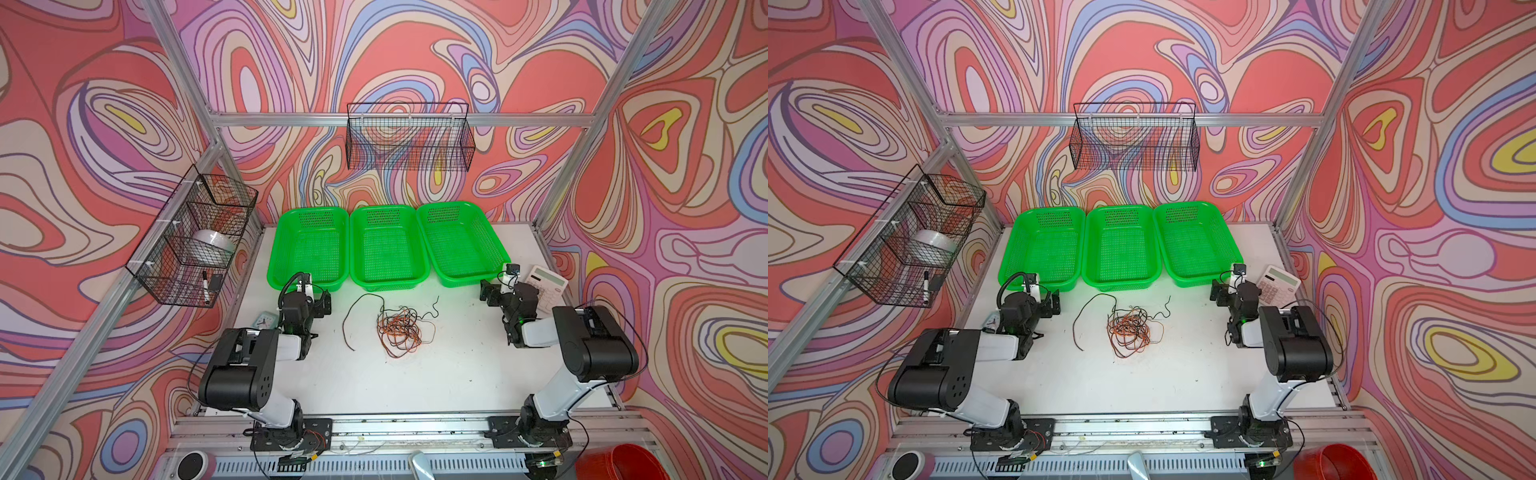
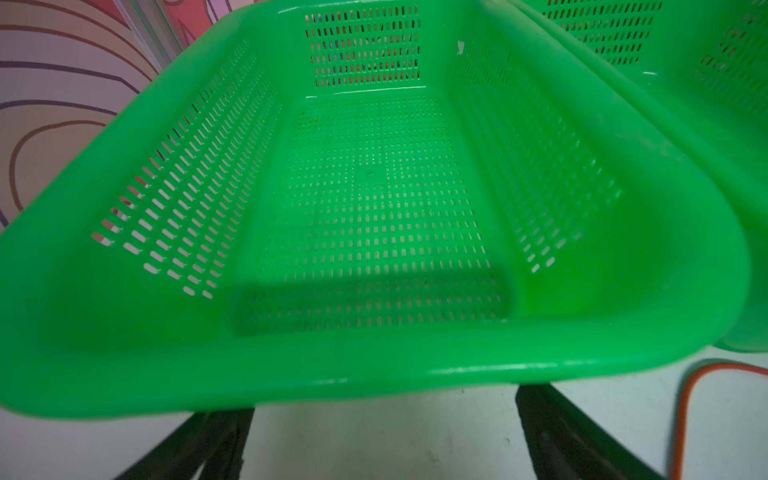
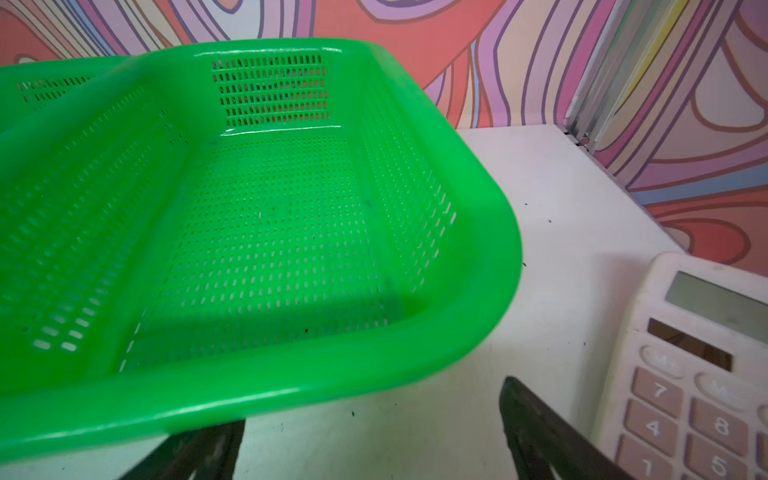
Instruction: Untangle the cables
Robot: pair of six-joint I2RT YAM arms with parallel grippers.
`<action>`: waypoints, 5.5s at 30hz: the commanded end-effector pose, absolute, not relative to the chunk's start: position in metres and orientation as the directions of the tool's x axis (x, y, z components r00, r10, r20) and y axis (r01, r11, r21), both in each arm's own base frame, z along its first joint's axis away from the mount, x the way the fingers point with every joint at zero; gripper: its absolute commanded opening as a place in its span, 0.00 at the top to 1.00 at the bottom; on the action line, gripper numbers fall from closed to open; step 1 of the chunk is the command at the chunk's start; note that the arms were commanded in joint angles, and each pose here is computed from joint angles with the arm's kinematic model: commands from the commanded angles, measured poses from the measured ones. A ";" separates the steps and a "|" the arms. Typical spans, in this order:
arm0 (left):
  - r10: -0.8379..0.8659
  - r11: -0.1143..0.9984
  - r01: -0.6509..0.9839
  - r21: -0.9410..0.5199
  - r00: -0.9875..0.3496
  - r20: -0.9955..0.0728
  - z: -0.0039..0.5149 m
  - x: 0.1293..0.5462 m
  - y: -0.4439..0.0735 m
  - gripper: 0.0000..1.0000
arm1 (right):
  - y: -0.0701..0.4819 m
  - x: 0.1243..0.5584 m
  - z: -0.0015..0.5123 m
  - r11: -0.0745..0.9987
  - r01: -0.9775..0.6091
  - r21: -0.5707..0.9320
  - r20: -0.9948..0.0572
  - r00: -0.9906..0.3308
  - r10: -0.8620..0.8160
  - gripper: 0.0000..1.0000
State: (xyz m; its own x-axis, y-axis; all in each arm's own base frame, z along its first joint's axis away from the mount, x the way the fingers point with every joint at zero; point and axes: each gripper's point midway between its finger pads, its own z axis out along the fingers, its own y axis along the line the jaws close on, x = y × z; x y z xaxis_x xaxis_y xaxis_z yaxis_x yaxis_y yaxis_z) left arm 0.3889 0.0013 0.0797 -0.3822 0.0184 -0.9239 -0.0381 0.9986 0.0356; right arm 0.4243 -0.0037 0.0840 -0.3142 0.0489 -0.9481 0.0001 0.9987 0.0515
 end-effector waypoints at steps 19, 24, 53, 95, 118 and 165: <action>0.011 0.998 -0.057 0.034 -0.362 -0.932 0.088 0.393 0.006 0.00 | -0.004 0.429 0.092 0.998 0.009 0.055 -0.956 -0.288 0.056 0.02; 0.010 0.998 -0.057 0.033 -0.362 -0.932 0.088 0.393 0.006 0.02 | -0.005 0.429 0.092 0.998 0.011 0.054 -0.956 -0.289 0.055 0.02; -0.227 0.963 -0.212 -0.164 -0.321 -0.920 0.164 0.344 0.012 0.03 | 0.004 0.392 0.170 0.992 -0.005 0.126 -0.947 -0.298 0.119 0.10; -0.216 0.959 0.021 -0.282 -0.590 -0.778 0.162 0.288 -0.088 0.19 | 0.376 0.347 0.065 0.841 -0.533 0.089 -0.709 -0.627 -0.322 0.50; -0.204 0.962 0.015 -0.272 -0.622 -0.756 0.149 0.292 -0.091 0.15 | 0.374 0.343 0.002 0.877 -0.477 0.062 -0.669 -0.671 -0.318 0.86; 0.654 0.553 0.706 0.442 -0.039 -0.756 0.148 0.314 -0.192 0.08 | 0.355 0.285 0.132 0.593 -0.799 -0.099 -0.895 -0.189 -0.405 1.00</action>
State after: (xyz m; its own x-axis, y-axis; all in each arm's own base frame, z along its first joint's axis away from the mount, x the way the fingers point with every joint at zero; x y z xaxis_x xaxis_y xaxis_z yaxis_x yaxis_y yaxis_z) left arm 0.3241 -0.1901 0.1374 -0.1795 0.5931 -0.7849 0.6616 0.6632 0.3499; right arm 0.2846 0.3572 0.1223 -0.2181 -0.3998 -0.8903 -0.8015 0.5939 -0.0704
